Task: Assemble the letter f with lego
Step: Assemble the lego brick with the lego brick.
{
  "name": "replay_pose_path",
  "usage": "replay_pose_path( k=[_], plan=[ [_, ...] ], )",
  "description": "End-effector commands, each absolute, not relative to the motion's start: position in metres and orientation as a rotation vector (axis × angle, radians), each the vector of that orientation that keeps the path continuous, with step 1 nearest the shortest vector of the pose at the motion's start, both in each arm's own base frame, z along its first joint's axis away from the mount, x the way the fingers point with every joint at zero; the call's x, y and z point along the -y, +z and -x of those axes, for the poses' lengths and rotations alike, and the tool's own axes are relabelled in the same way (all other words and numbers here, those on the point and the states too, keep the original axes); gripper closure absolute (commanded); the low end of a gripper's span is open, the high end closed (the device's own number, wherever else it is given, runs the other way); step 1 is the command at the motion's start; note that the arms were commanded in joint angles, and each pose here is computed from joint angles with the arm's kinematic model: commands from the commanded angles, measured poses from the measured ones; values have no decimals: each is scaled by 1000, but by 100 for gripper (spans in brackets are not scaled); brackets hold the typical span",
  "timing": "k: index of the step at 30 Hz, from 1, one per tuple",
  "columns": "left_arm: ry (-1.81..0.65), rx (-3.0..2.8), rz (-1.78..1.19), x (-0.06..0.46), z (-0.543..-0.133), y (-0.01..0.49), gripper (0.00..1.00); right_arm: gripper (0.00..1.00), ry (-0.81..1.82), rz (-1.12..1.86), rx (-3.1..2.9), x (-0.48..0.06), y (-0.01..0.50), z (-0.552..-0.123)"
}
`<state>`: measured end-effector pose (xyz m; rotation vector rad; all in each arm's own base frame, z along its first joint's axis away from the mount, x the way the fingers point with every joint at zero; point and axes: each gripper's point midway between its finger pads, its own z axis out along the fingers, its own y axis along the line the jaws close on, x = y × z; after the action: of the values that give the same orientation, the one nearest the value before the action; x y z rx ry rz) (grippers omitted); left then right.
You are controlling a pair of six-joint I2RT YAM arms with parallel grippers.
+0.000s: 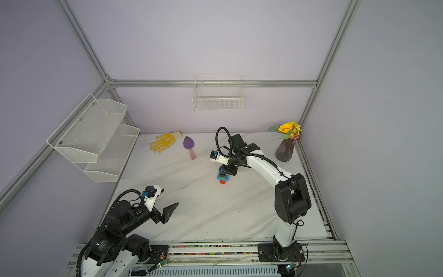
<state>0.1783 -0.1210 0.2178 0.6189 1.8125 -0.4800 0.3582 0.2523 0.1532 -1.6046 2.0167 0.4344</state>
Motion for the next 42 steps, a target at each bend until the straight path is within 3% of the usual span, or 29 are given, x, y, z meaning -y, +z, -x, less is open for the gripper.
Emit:
replay_pose_path(
  k=[1,42],
  plan=[
    [-466,-1766,-618,120,-179,229,0,100,490,1587,-1920,-255,165,-359],
    [-455,-1783,-604,118,-183,226,0,100,587,1658,-2003,-243,124,-370]
  ],
)
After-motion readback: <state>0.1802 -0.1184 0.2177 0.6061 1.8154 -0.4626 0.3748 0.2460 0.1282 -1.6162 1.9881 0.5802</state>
